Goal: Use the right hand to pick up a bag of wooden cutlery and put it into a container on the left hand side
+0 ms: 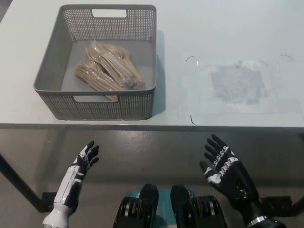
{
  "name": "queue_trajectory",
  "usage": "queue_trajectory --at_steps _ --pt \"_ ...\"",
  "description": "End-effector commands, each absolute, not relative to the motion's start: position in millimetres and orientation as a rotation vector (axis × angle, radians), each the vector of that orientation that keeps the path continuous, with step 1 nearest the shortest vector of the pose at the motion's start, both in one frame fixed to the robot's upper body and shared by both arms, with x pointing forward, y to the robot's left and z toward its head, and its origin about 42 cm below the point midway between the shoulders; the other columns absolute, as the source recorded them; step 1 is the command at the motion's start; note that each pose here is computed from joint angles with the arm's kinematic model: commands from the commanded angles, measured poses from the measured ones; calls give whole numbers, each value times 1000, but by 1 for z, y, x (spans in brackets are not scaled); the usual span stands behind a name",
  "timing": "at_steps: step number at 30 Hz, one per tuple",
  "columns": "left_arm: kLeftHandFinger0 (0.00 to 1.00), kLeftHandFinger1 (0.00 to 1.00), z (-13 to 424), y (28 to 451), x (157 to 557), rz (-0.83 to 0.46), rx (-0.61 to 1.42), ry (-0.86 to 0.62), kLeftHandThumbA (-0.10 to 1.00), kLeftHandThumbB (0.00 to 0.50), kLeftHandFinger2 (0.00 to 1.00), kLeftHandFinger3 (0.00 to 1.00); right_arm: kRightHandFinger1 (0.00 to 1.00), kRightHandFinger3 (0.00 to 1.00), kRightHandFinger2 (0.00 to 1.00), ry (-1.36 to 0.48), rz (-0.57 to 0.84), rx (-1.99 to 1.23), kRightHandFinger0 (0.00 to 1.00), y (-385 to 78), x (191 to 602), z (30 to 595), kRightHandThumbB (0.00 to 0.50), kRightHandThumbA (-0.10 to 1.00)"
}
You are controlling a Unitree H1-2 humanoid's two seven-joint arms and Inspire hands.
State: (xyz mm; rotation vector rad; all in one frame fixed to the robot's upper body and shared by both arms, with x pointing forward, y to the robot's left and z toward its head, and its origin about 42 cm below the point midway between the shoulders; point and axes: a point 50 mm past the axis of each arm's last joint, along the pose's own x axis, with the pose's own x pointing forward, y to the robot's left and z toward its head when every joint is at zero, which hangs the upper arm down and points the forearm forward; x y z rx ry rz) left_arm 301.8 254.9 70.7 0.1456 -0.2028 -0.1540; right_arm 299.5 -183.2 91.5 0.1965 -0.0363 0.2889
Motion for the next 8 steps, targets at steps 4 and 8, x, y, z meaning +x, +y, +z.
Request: queue_trajectory --at_steps 4,8 --pt "1000 1000 92 257 319 -166 154 -238 185 385 1000 1000 1000 1000 1000 -92 300 76 1000 -178 311 105 21 -100" --pt "1000 1000 94 255 323 -182 158 -232 50 405 1000 1000 1000 1000 1000 -100 310 46 1000 -176 314 107 33 -100"
